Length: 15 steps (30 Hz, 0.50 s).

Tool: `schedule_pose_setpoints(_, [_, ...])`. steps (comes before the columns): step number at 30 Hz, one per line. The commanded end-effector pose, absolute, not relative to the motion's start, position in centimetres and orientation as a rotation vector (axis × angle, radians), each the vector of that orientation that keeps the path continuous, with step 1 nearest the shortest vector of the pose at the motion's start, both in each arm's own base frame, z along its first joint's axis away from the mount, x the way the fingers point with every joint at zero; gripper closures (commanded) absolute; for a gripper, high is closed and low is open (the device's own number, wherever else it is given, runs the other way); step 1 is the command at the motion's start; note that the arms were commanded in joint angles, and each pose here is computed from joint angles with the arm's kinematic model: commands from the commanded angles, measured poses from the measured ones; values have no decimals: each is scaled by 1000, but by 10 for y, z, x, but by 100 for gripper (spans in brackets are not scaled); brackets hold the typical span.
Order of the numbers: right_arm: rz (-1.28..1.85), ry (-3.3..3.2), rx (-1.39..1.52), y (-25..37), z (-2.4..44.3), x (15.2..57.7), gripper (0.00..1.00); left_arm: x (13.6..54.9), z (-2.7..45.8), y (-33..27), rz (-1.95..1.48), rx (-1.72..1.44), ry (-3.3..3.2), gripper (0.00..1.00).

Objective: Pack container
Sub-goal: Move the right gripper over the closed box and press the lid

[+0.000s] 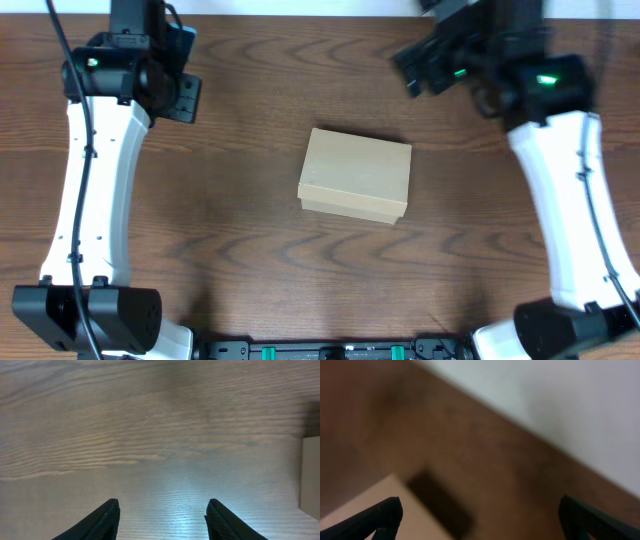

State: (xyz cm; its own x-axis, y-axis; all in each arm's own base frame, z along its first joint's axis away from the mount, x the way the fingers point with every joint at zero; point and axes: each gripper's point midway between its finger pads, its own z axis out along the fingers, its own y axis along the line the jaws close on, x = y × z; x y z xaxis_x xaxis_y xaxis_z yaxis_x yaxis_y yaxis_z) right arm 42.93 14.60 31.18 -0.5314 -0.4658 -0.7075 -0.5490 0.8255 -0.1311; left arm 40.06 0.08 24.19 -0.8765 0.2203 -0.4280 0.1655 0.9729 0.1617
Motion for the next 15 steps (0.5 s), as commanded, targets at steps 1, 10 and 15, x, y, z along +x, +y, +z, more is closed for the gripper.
schedule_pose_setpoints(1, [99, 2307, -844, 169, 279, 421, 2, 400, 245, 13, 180, 208, 2663, 44])
schedule_pose_setpoints(10, [165, 2541, -1032, 206, 208, 383, 91, 402, 246, 24, 171, 166, 2656, 45])
schedule_pose_setpoints(15, [170, 2583, -1072, 211, 198, 368, 98, 402, 246, 25, 171, 160, 2655, 45])
